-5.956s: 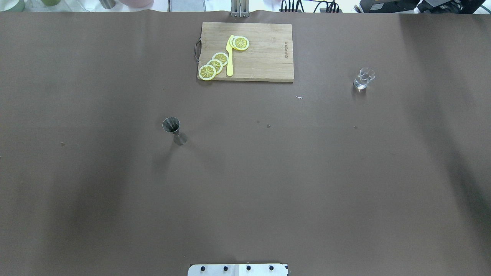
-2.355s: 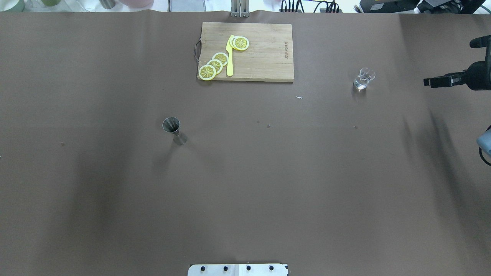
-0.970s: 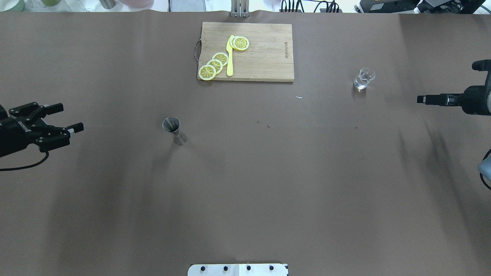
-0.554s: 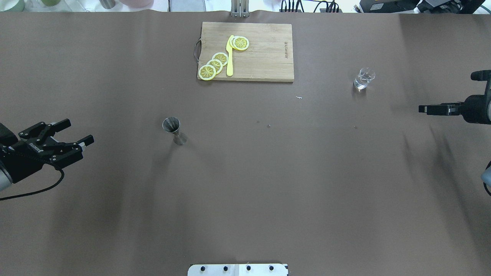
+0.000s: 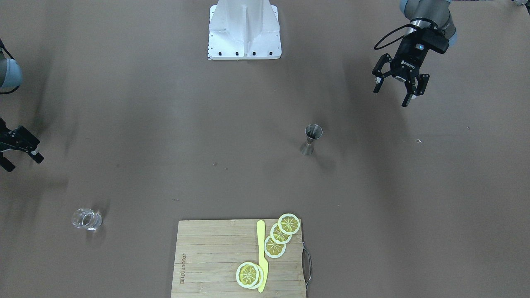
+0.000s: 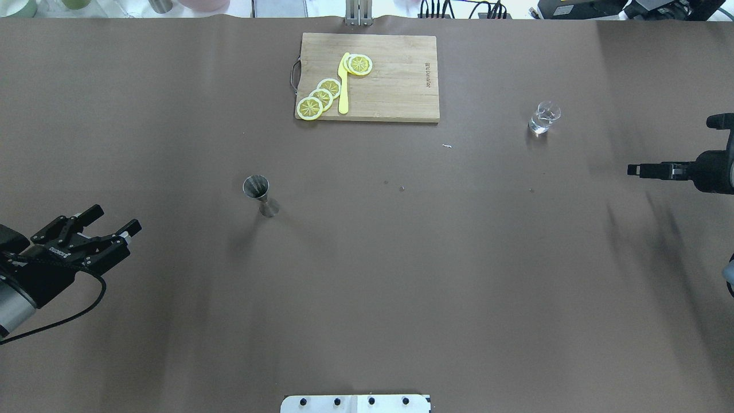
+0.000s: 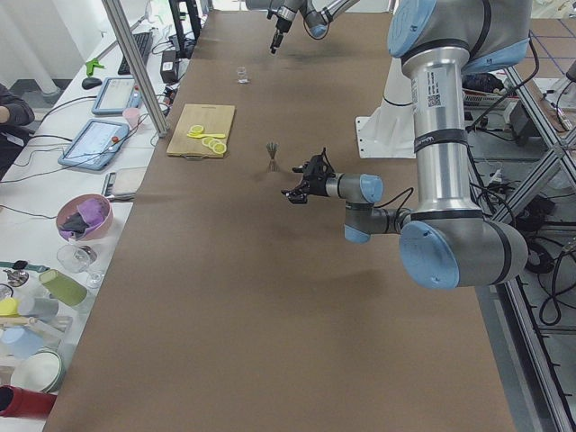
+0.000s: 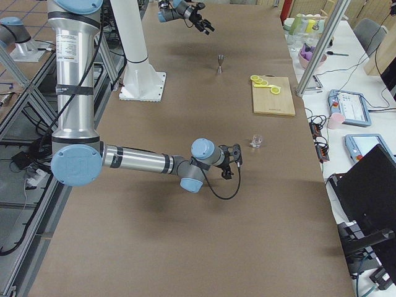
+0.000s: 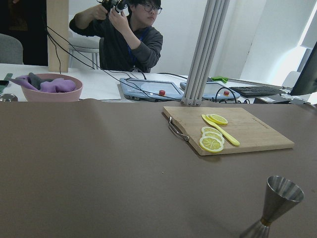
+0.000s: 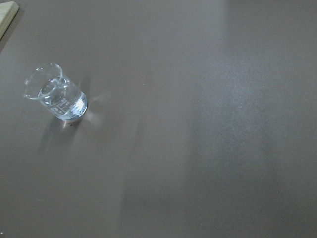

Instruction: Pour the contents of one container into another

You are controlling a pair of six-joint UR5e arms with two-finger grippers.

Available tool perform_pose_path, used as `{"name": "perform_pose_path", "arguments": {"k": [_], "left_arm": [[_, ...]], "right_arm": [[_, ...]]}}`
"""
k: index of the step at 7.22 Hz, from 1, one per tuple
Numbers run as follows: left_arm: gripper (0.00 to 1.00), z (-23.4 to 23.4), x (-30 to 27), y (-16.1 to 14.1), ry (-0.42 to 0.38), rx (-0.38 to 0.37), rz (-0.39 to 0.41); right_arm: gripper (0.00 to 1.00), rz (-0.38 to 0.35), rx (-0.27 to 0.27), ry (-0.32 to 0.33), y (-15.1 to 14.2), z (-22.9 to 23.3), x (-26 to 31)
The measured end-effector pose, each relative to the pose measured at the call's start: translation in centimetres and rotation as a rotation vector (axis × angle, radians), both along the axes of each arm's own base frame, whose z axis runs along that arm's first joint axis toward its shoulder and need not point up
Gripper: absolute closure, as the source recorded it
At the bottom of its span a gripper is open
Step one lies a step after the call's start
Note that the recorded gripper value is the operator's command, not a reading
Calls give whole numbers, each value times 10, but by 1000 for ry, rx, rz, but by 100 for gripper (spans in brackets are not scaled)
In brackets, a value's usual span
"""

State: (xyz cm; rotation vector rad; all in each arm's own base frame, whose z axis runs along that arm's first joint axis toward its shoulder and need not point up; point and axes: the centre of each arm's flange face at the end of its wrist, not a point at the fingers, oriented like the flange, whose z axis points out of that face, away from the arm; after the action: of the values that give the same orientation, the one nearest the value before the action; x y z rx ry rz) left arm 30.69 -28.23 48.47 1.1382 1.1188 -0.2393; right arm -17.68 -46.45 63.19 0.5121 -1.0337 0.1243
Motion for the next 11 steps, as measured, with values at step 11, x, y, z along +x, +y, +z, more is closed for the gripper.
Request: {"name": "perform_pose_path", "arguments": {"k": [11], "left_arm": [[3, -72, 138, -31, -118, 31, -45]], "right_arm": [[0, -285, 413, 477, 24, 35, 34]]}}
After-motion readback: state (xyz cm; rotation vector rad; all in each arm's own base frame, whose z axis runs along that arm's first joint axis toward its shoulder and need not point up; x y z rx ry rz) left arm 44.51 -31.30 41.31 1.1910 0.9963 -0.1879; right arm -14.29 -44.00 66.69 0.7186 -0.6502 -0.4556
